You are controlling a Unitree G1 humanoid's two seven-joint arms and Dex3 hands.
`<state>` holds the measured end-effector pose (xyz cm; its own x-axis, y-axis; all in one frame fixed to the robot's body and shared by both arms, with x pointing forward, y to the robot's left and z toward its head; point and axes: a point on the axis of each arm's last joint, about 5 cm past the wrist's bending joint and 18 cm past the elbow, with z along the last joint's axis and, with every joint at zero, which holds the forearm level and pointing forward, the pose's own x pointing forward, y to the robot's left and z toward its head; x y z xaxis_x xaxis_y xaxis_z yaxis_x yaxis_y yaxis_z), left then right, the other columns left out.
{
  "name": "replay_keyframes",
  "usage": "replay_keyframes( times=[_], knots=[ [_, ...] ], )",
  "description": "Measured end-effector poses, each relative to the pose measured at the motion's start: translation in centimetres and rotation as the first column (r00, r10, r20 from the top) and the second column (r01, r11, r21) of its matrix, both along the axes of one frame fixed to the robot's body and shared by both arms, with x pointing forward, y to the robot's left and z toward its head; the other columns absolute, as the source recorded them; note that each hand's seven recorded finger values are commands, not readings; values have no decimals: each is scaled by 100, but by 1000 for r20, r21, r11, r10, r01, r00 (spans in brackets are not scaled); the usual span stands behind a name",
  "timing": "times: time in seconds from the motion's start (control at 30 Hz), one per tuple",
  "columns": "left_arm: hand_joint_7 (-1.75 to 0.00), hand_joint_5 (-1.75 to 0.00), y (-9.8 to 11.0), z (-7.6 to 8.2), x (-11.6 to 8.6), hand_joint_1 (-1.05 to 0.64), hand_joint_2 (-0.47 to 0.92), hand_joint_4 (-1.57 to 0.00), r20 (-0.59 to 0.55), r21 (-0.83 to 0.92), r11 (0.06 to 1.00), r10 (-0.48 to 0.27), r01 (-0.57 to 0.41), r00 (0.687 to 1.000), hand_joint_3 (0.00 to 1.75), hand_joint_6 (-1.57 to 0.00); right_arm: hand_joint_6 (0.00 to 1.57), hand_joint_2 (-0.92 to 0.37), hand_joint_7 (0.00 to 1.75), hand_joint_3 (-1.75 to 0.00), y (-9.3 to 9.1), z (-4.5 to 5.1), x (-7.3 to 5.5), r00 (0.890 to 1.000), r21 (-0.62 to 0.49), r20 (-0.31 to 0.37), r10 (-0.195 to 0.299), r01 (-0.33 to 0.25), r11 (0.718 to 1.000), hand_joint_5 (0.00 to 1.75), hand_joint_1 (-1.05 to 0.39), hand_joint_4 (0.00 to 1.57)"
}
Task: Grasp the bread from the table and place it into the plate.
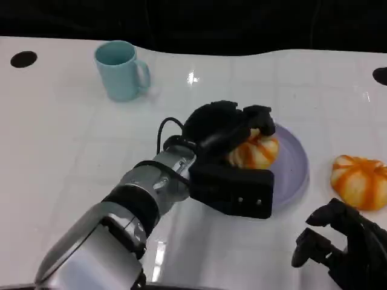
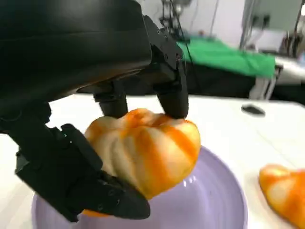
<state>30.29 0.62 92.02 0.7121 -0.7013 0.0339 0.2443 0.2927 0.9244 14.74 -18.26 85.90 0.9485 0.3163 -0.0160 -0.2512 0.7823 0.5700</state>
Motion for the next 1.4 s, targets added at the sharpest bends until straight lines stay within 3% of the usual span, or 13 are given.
replay_keyframes(
  times=[0.07,0.2,0.43,0.5,0.73,1.1,1.3,1.4],
  knots=[
    [-3,-35,0,44,27,-72,92,-3,-22,38,999,-15,16,1000,50,-20,77,-92,108,-22,0,0,0,1000,0,0,0,0,1000,154,-50,73],
    [-1,-17,-4,82,56,-84,92,0,-78,117,993,-15,24,997,64,-11,77,-92,109,-22,-1,0,0,1000,0,0,0,0,1000,154,-50,72],
    [-1,-15,-15,116,72,-85,92,0,-96,150,988,-15,29,995,66,-10,76,-92,109,-22,-1,0,0,1000,0,1,1,-1,1000,154,-50,72],
    [-1,-10,-16,121,75,-99,92,0,-101,159,987,-16,32,995,75,-7,77,-92,110,-21,-1,0,0,1000,0,1,2,-2,1000,154,-50,72],
    [-1,-9,8,147,102,-103,92,0,-138,231,972,-19,50,990,79,-7,77,-92,110,-21,-2,0,0,1000,0,1,1,-1,1000,154,-50,73],
    [-6,-19,155,287,185,-93,92,-8,-120,150,986,-60,78,991,66,-17,76,-92,110,-21,-10,2,-1,1000,2,0,-2,2,1000,154,-49,73],
    [-8,-26,324,293,179,-84,92,-14,-189,-45,993,-114,107,975,56,-24,77,-92,109,-21,-8,2,1,1000,4,-4,2,-1,1000,153,-50,73],
    [-11,-36,436,246,159,-73,92,-29,-248,-166,982,-133,94,959,42,-36,77,-92,108,-22,-9,2,1,1000,4,-4,1,-1,1000,153,-49,73]
  ],
)
